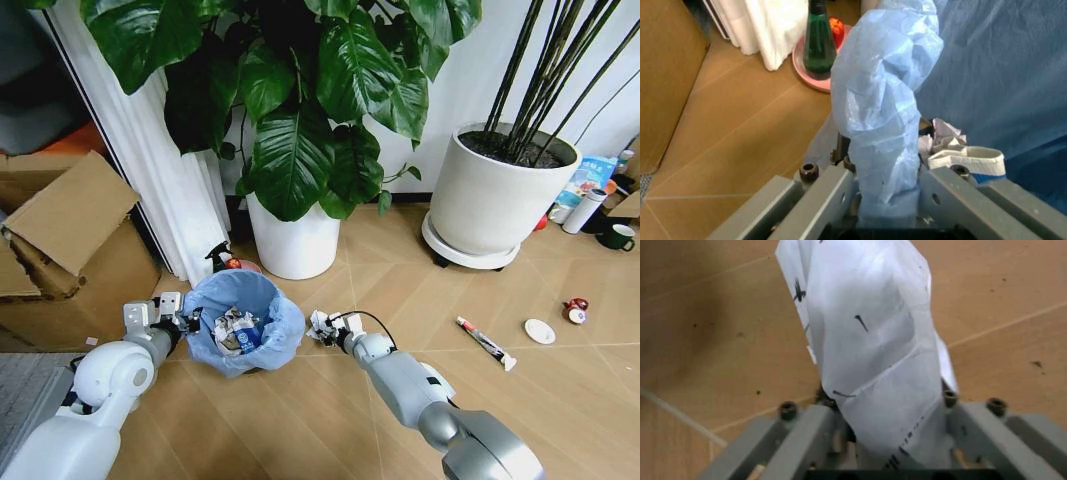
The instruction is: Pick up the trash bin and place the garbage on the floor into it.
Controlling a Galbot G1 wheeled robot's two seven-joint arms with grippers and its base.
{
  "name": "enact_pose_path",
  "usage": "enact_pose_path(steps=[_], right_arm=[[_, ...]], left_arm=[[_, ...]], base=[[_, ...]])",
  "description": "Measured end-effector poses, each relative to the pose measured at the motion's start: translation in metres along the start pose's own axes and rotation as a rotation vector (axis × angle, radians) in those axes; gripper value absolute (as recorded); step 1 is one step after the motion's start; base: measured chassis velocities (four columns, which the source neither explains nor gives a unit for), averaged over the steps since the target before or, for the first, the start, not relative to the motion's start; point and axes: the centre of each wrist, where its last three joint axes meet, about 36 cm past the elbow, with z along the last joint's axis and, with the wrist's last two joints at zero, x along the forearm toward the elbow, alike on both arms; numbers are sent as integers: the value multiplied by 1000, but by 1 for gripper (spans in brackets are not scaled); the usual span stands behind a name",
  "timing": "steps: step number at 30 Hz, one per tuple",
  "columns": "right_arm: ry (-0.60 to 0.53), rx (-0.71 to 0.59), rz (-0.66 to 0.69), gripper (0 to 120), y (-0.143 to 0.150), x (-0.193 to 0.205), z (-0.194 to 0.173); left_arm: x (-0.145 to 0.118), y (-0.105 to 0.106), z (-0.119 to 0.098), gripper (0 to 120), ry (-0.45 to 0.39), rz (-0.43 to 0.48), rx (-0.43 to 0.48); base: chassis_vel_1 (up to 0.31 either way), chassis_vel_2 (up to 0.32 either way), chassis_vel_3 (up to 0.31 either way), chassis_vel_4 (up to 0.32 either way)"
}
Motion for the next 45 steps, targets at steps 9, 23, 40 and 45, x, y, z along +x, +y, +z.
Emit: enact_pose_path(steps=[9,23,40,45], right_arm=[[-44,4,11,0,-6,10,-3],[-298,69,42,0,-24,86,-48],[-640,188,-206,0,32,229,-178],[-624,204,-350,0,86,244,-187]], left_arm=[[-1,-2,1,0,4,8,-1],[4,-2,6,0,20,18,-18],[-3,-9,3,0,50,52,-46],[-6,-14,1,0,53,69,-51]], base=[[0,0,0,0],[0,0,0,0],[0,0,0,0],[0,0,0,0]])
